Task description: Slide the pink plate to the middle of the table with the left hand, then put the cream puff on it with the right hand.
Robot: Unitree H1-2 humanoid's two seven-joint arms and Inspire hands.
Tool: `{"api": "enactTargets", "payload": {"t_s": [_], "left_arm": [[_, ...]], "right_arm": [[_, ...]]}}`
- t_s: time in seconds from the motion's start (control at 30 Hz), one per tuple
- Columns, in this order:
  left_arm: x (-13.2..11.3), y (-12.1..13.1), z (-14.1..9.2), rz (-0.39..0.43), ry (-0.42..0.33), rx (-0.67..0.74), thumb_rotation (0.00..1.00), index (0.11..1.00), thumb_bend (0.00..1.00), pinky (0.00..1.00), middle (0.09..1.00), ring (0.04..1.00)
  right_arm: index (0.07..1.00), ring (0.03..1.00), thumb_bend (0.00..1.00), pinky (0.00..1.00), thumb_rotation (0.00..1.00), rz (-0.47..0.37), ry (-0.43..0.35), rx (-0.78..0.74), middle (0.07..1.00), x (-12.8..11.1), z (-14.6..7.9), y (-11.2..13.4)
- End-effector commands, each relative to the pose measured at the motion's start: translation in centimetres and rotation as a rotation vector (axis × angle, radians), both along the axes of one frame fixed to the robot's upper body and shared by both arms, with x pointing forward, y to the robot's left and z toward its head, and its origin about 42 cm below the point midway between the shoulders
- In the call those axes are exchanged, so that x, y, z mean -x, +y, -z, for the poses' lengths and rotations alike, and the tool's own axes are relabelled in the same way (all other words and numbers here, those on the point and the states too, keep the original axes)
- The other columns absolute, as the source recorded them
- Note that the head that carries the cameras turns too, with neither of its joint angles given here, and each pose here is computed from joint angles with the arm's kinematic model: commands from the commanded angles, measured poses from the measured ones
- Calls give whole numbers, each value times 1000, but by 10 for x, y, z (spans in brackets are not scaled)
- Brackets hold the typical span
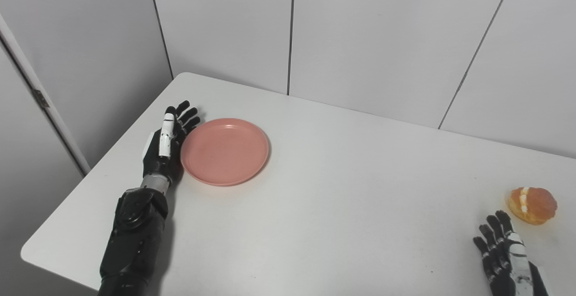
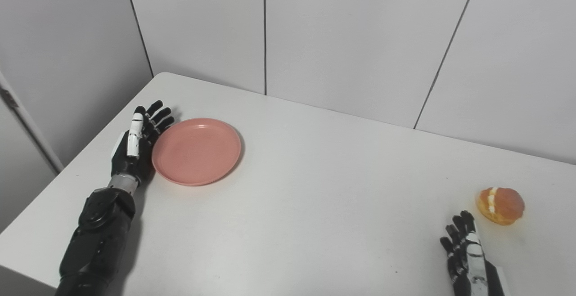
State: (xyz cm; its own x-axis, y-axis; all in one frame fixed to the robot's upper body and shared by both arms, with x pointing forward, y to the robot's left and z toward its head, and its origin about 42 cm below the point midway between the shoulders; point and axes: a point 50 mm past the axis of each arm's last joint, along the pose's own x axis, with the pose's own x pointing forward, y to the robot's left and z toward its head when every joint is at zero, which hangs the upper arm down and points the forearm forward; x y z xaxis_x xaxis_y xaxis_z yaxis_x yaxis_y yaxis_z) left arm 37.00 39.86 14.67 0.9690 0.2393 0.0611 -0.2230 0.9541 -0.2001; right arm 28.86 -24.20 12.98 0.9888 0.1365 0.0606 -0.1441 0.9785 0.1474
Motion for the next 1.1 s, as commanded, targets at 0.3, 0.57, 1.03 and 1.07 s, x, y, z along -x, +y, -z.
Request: {"api": "enactTargets", "payload": {"t_s": [0.3, 0.57, 1.03, 1.07], "left_arm": [[4, -29, 17, 67, 89, 30, 1000, 868, 411, 909, 884, 883], [3, -58, 16, 127, 75, -24, 1000, 873, 405, 909, 890, 884], [8, -89, 26, 195, 107, -66, 1000, 856, 416, 888, 871, 868], [9, -92, 26, 204, 109, -64, 1000, 857, 418, 891, 871, 869]], "right_arm": [[1000, 1000, 270, 1000, 1000, -2, -45, 5, 1000, -5, -6, 0], [1000, 1000, 274, 1000, 1000, -4, -39, 31, 1000, -5, -6, 1], [1000, 1000, 309, 1000, 1000, 0, -37, 16, 1000, -5, -6, 4], [1000, 1000, 311, 1000, 1000, 3, -35, 16, 1000, -5, -6, 5]]}}
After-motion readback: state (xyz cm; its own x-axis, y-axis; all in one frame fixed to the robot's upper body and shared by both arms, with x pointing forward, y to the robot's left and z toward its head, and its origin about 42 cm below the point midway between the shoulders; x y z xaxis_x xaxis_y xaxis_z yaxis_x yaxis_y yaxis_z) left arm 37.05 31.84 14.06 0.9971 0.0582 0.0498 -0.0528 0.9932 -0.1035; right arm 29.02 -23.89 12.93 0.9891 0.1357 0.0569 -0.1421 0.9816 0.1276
